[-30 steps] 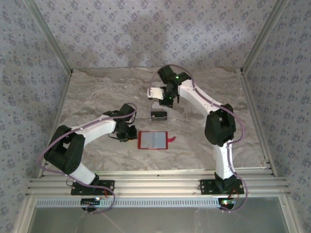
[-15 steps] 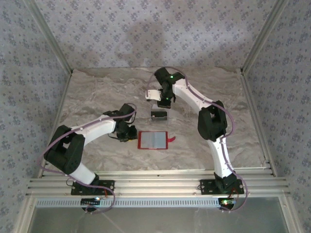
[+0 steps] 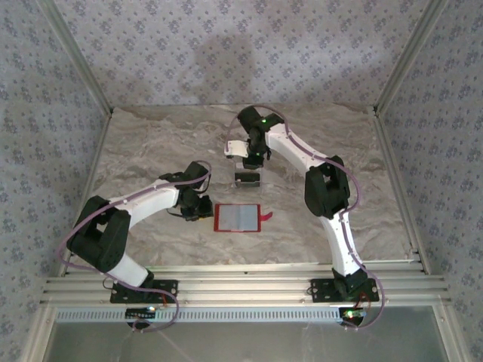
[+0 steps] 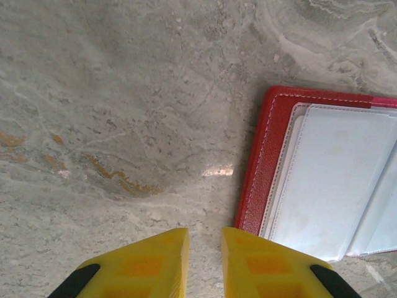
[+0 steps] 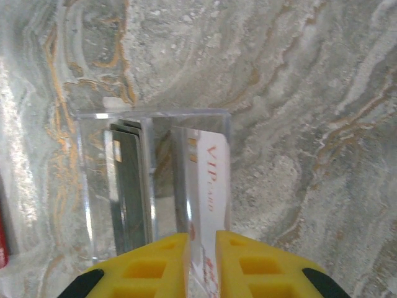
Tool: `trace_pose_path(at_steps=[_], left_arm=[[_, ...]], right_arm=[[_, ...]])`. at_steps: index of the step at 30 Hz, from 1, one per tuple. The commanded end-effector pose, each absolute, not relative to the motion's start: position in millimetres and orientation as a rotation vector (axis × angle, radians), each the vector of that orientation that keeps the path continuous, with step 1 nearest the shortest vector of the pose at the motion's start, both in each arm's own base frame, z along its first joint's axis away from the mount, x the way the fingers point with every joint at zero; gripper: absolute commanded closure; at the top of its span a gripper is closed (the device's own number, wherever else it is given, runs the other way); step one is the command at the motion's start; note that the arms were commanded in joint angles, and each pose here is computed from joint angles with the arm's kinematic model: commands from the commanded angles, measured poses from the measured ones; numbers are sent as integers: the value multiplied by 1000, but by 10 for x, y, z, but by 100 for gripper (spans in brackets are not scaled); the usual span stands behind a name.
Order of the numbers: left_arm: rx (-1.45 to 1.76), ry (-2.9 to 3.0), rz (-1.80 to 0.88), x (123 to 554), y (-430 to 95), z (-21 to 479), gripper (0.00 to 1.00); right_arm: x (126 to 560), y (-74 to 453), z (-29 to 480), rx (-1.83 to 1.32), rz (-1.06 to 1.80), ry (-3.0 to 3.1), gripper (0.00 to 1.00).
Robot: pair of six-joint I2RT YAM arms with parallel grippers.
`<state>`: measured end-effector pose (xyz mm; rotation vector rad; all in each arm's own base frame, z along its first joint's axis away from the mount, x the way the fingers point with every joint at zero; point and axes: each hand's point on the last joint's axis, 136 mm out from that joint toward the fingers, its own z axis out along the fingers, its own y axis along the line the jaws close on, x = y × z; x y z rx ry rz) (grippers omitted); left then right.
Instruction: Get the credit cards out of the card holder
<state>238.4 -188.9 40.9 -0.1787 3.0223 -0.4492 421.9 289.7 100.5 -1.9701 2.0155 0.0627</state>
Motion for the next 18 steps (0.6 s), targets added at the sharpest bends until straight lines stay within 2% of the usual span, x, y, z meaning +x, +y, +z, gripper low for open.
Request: trace_pose_path(at_steps=[1,9,18], left_arm=[[-176,3009,-479,2382,-1903,461,79],[-143,3029,-531,2366,-2016,431,81],[-117,3046,-562,2322,-2147,366,83]], right_arm=[[4307,2861,1394,-1945,-74,1915,80],[4190,2873,1761,-1769,-89,1924,80],[3844,2971,1985,-1395,196,2094,80]])
